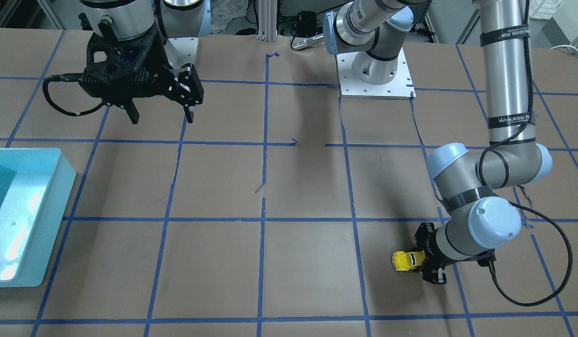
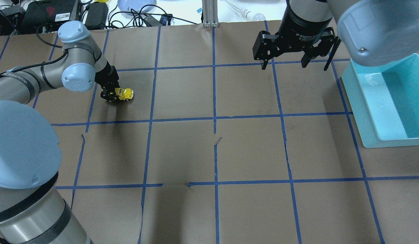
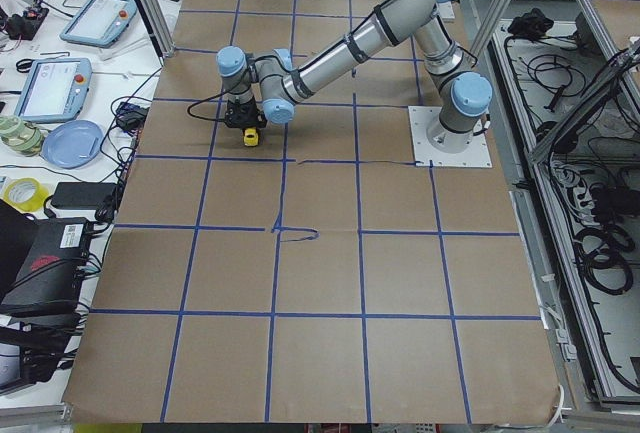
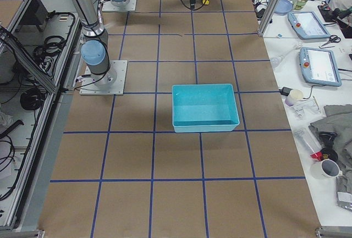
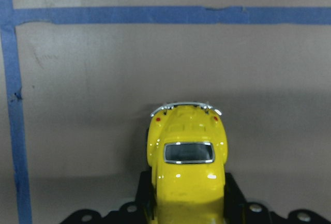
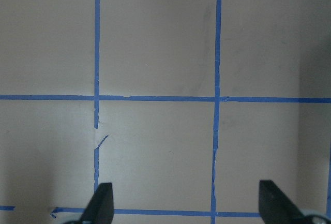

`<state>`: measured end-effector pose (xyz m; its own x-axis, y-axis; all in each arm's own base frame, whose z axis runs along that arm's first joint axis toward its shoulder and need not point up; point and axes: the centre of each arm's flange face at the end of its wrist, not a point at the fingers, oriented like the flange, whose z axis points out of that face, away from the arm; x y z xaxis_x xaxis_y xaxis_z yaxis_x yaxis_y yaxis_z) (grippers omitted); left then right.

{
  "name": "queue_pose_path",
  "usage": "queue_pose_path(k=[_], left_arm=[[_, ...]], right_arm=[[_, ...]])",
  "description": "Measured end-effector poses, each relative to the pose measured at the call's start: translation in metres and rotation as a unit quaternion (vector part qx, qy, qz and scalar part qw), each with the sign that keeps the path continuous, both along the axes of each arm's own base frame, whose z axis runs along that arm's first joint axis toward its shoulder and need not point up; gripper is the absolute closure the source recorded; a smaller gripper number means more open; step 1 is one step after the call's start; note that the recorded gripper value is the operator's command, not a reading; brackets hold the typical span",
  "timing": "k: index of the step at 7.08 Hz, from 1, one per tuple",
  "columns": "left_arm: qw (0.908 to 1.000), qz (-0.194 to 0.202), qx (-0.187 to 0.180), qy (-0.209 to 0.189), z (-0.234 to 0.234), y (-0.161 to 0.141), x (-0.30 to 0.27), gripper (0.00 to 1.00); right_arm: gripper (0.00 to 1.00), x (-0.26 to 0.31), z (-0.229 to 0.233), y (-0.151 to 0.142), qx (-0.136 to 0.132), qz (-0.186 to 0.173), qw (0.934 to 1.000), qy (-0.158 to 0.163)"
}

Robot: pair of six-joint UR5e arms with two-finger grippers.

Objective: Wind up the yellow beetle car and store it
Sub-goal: 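Open the left gripper to release the car and lift away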

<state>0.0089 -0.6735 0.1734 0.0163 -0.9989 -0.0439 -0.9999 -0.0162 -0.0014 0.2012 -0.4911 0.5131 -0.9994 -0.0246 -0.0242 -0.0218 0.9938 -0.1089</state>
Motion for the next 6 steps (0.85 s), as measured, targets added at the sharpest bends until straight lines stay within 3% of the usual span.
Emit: queue_pose_path(k=[1,2,3,4,5,6], left_arm=[[1.0000,0.000,0.001,0.000,-0.0009,0.0005,0.0059,0.90],[1.0000,-0.001,0.001,0.000,-0.0017,0.0010,0.0112,0.77],[1.0000,0.000,0.002,0.000,-0.0020,0.0013,0.0144,0.30],[1.0000,0.003,0.001,0.001,-0.0021,0.0011,0.0152,0.11],[1.0000,0.007,0.001,0.001,-0.0024,0.0013,0.0153,0.00],[1.0000,0.007,-0.004,-0.002,0.0037,0.0011,0.0156,0.00]], right_arm=[[0.00,0.0000,0.0000,0.0000,0.000,0.000,1.0000,0.000],[0.00,0.0000,0.0000,0.0000,0.000,0.000,1.0000,0.000],[0.00,0.0000,-0.0002,0.0000,0.000,0.000,1.0000,0.000],[0.00,0.0000,-0.0004,0.0000,0.000,0.000,1.0000,0.000],[0.00,0.0000,-0.0004,0.0000,0.000,0.000,1.0000,0.000],[0.00,0.0000,-0.0005,0.0001,0.001,0.000,1.0000,0.000]])
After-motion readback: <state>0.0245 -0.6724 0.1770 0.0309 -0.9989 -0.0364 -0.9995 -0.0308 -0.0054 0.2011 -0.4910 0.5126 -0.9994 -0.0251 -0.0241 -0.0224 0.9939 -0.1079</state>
